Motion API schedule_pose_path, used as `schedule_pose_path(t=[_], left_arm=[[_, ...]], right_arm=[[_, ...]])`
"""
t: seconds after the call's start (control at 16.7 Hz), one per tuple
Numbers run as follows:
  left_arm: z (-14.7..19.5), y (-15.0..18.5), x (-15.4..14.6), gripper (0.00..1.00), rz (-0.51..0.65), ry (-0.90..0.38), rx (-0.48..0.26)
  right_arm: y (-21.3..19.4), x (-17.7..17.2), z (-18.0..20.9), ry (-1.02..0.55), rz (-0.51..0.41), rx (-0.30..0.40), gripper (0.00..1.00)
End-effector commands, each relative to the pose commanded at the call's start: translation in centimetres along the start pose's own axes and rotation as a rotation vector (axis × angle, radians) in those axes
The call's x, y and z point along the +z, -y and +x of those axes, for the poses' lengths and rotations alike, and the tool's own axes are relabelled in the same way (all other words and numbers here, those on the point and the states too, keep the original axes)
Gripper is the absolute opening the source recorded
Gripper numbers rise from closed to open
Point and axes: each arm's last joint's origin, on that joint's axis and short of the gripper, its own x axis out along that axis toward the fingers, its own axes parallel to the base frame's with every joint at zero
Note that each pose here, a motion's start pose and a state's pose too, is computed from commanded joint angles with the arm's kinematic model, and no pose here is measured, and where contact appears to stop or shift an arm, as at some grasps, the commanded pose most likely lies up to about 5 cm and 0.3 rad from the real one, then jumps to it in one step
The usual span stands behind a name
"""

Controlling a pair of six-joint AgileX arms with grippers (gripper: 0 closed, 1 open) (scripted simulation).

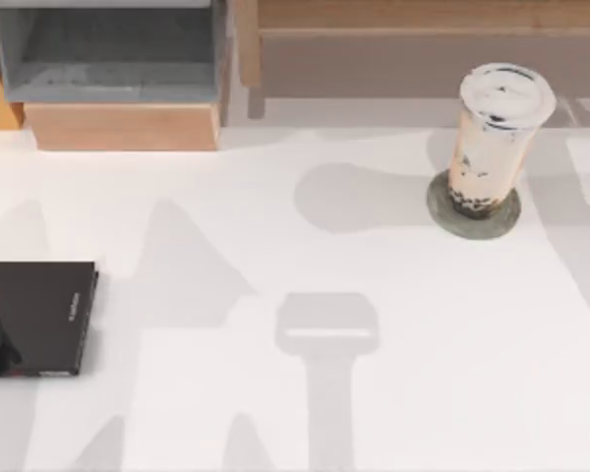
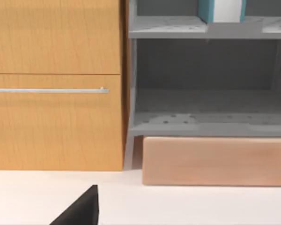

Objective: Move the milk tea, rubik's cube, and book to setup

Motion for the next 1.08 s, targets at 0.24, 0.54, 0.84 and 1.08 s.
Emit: schedule_pose_path(t=[0.24,0.54,0.84,1.08], left_arm=[[0.0,0.0,0.0,1.00,0.000,0.000,0.000],[0.0,0.0,0.0,1.00,0.000,0.000,0.000],[0.0,0.0,0.0,1.00,0.000,0.000,0.000],[0.0,0.0,0.0,1.00,0.000,0.000,0.000]], right_arm=[[2.1,-4.5,-10.0,0.020,0.001,0.005,1.00],[3.4,-15.1,-17.5,0.017,0.004,0.008,1.00],[3.8,-22.6,-18.9,0.004,0.007,0.011,1.00],[3.8,-23.9,-19.0,0.002,0.007,0.012,1.00]])
